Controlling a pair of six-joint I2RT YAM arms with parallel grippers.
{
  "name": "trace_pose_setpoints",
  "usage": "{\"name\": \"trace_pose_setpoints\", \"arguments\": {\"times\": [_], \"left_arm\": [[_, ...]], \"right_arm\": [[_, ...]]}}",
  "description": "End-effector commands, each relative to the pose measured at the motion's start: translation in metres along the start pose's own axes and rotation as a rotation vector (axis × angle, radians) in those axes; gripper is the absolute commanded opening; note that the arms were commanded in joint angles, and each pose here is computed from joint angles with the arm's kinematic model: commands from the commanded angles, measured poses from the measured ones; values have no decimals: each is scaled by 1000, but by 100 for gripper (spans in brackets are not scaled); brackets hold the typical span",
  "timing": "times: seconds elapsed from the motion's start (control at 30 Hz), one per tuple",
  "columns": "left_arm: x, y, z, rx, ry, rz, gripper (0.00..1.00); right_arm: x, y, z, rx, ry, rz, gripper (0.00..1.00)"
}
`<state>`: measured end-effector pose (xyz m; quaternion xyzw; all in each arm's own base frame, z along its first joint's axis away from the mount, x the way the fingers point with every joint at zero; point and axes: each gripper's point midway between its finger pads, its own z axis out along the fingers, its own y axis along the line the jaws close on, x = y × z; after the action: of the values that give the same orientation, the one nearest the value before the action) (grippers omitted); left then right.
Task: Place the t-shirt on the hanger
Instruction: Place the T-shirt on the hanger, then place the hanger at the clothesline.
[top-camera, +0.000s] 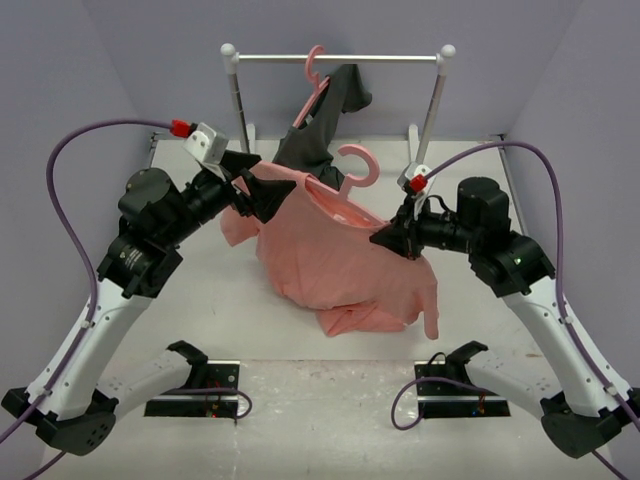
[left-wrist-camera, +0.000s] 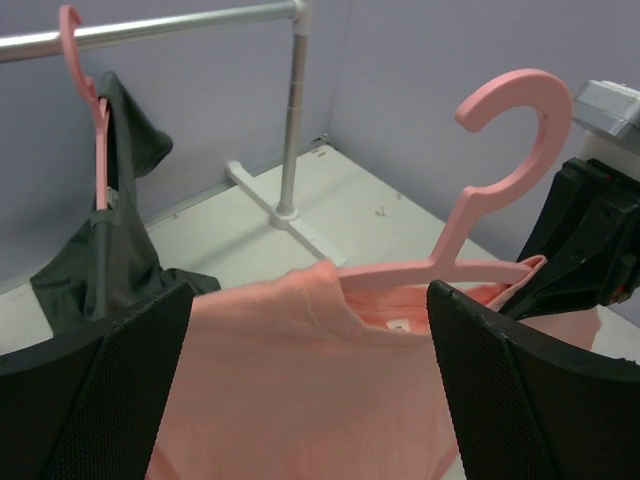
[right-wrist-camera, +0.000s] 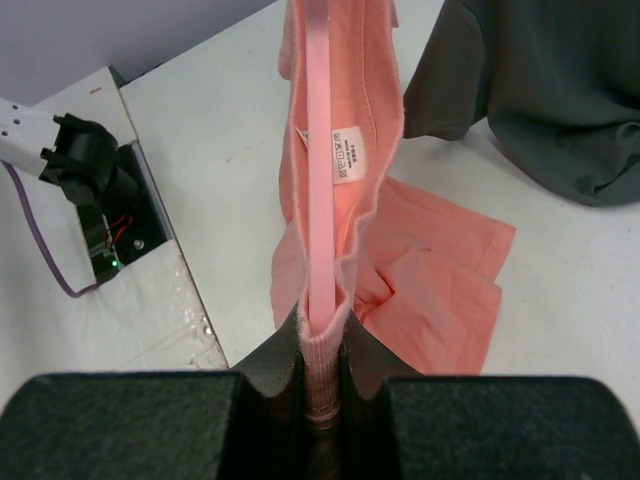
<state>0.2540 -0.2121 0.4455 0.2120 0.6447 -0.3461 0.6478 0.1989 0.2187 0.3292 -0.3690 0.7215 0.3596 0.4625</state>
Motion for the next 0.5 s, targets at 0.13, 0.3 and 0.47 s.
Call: {"name": "trace_pose_setpoints", "arguments": {"times": [0.13, 0.3, 0.47], "left_arm": [[-6, 59, -43, -391, -24, 13, 100], [-5, 90, -117, -674, -62, 46, 100], [26, 109, -157, -831, -51, 41, 100]], "right_arm": [[-31, -20, -34, 207, -154, 19, 0], [-58, 3, -90, 252, -297, -24, 0], [-95, 6, -136, 413, -436, -28, 0]]}}
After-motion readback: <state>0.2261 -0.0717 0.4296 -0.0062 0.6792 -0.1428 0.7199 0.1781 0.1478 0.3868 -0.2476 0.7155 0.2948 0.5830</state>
